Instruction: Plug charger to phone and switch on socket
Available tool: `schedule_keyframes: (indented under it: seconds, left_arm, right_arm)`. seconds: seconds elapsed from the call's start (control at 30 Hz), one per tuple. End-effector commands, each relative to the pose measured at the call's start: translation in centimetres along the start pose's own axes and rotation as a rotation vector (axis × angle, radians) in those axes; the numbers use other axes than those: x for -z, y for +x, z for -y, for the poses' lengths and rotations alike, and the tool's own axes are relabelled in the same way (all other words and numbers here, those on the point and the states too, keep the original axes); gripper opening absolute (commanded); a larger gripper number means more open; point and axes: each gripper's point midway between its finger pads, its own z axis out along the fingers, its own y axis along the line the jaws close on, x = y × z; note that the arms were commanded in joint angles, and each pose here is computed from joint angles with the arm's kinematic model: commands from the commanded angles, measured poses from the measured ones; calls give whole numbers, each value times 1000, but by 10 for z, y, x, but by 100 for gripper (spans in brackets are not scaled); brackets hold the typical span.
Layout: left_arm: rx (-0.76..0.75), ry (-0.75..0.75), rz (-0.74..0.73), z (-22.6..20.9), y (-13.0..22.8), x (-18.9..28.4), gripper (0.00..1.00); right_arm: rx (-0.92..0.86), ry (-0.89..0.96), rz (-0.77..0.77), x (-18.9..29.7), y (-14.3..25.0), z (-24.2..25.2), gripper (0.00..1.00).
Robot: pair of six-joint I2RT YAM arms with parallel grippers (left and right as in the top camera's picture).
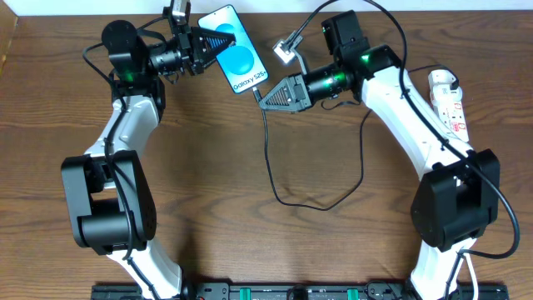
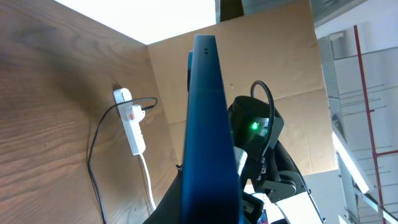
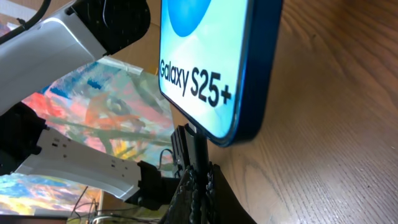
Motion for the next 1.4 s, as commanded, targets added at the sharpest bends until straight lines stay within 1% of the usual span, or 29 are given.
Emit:
schedule_keyframes:
  seconds: [0.0, 0.23, 1.37]
  left_arm:
    - [-42, 13, -28, 16, 3, 1, 7]
    - [-42, 18, -45, 17, 7, -5, 7]
    - [-46, 19, -57, 17, 9, -5, 7]
  right_arm:
    - [-12, -16, -6, -3, 2, -1, 1]
    - [-7, -17, -6, -4, 1, -1, 1]
    - [28, -68, 18, 4, -5, -7, 1]
